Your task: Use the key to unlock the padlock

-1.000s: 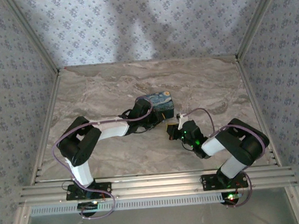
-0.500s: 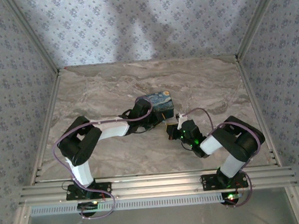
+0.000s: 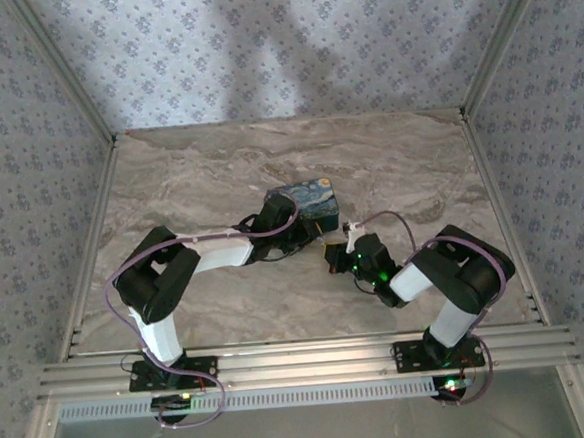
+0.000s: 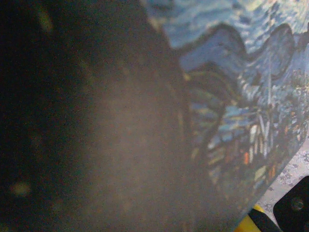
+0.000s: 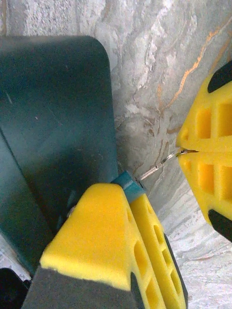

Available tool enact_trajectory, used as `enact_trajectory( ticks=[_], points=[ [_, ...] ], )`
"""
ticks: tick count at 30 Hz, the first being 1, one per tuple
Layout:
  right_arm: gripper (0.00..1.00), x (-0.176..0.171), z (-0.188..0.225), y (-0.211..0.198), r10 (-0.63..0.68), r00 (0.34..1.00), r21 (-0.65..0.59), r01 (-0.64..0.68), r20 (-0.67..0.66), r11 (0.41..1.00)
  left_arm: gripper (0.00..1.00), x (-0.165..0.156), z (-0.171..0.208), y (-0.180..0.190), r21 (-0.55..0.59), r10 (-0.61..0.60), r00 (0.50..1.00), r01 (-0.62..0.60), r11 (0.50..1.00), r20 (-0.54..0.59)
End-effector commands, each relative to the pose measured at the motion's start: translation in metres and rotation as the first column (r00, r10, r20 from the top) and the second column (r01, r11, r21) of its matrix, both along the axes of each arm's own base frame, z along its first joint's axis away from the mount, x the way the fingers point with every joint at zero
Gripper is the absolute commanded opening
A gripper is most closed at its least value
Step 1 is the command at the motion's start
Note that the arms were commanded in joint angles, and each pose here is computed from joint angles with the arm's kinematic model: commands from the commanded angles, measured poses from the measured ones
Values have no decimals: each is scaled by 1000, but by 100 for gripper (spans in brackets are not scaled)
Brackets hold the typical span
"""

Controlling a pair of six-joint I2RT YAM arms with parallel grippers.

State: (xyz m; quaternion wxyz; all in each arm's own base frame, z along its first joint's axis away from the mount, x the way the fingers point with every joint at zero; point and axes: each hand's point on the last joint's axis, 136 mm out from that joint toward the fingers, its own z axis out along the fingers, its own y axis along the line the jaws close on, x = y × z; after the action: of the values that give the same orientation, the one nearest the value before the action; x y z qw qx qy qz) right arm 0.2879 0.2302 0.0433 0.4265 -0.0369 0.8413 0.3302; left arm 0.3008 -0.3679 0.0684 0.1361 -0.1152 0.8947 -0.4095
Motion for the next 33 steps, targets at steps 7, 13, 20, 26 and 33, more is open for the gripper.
enact_trajectory(
  ticks=[7, 13, 20, 26, 33],
  points=[
    [0, 16, 51, 20, 19, 990, 124, -37, 142, 992, 13, -28, -21, -4, 45, -81, 994, 84, 995, -74],
    [0, 14, 45, 31, 43, 991, 129, -59, 128, 990, 13, -27, -19, -4, 38, -76, 995, 79, 996, -70],
    [0, 13, 37, 32, 45, 993, 117, -57, 108, 991, 13, -24, -16, -1, 30, -67, 996, 69, 997, -67],
    [0, 2, 23, 9, -3, 998, 67, -1, 60, 998, 13, -19, -28, 30, 81, -10, 997, 16, 997, -71],
    [0, -11, 16, -9, -26, 999, 33, 25, 28, 999, 14, -18, -36, 46, 108, 7, 997, 1, 994, -74]
  ],
)
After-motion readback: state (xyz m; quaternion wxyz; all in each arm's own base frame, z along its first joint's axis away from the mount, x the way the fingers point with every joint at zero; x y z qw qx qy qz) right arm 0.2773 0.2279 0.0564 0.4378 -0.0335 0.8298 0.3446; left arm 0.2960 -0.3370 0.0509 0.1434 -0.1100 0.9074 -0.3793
